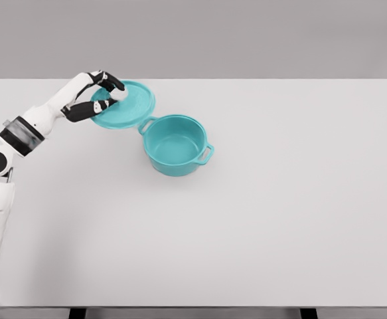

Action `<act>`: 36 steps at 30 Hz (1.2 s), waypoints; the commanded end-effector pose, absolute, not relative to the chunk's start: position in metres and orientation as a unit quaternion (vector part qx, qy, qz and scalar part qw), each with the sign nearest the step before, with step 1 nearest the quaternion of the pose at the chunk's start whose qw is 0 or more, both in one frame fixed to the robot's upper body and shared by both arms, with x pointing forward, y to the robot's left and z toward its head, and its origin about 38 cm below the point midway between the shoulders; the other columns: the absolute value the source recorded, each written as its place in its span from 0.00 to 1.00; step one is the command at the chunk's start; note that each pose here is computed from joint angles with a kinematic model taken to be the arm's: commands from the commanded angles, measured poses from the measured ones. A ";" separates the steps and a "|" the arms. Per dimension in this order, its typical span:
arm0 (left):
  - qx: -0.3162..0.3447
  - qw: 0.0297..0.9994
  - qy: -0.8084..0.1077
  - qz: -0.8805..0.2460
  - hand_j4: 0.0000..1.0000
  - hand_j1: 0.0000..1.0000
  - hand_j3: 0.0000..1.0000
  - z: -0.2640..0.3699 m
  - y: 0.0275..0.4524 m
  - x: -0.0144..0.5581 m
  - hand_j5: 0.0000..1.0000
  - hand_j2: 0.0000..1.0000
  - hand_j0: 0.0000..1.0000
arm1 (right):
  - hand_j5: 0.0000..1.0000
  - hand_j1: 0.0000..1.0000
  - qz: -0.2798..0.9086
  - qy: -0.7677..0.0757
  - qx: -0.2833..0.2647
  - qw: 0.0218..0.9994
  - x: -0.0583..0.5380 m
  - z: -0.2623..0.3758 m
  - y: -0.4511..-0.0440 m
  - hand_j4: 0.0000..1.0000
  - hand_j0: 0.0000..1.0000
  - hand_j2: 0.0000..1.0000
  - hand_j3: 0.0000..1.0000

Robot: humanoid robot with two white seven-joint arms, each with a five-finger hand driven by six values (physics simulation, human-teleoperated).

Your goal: Open the lid of the pot with left arm

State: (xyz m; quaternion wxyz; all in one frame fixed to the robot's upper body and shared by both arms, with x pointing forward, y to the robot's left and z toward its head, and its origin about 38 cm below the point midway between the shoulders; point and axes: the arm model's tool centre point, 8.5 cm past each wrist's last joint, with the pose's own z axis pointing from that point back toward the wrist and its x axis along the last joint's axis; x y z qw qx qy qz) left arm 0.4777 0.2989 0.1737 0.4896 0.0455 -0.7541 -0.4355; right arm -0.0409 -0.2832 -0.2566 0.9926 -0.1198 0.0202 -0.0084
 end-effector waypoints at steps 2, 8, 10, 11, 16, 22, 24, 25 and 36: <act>0.058 0.504 -0.753 -0.419 0.50 0.50 0.50 0.173 0.320 0.478 0.50 0.50 0.50 | 1.00 1.00 -0.009 0.020 -0.120 0.993 -0.041 -0.257 -0.283 1.00 1.00 1.00 1.00; 0.073 0.530 -0.745 -0.399 0.50 0.50 0.50 0.166 0.348 0.477 0.50 0.50 0.50 | 1.00 1.00 -0.009 0.020 -0.120 0.993 -0.041 -0.257 -0.283 1.00 1.00 1.00 1.00; 0.078 0.536 -0.740 -0.399 0.50 0.50 0.50 0.164 0.356 0.477 0.50 0.50 0.50 | 1.00 1.00 -0.009 0.020 -0.120 0.993 -0.041 -0.257 -0.283 1.00 1.00 1.00 1.00; 0.081 0.538 -0.739 -0.397 0.50 0.50 0.50 0.165 0.360 0.476 0.50 0.50 0.50 | 1.00 1.00 -0.009 0.020 -0.120 0.993 -0.041 -0.257 -0.283 1.00 1.00 1.00 1.00; 0.086 0.544 -0.731 -0.403 0.81 0.81 0.81 0.161 0.365 0.475 0.81 0.81 0.81 | 1.00 1.00 -0.009 0.020 -0.120 0.993 -0.041 -0.257 -0.283 1.00 1.00 1.00 1.00; 0.087 0.546 -0.727 -0.407 0.94 0.94 0.94 0.159 0.366 0.474 0.94 0.94 0.94 | 1.00 1.00 -0.009 0.020 -0.120 0.993 -0.041 -0.257 -0.283 1.00 1.00 1.00 1.00; 0.085 0.552 -0.723 -0.406 0.97 0.97 0.97 0.154 0.367 0.475 0.97 0.97 0.97 | 1.00 1.00 -0.009 0.020 -0.120 0.993 -0.041 -0.257 -0.283 1.00 1.00 1.00 1.00; 0.084 0.557 -0.721 -0.405 0.99 0.99 0.99 0.151 0.368 0.475 0.99 0.99 0.99 | 1.00 1.00 -0.009 0.020 -0.120 0.993 -0.041 -0.257 -0.283 1.00 1.00 1.00 1.00; 0.076 0.566 -0.704 -0.423 1.00 1.00 1.00 0.135 0.362 0.471 1.00 1.00 1.00 | 1.00 1.00 -0.009 0.020 -0.120 0.993 -0.041 -0.257 -0.283 1.00 1.00 1.00 1.00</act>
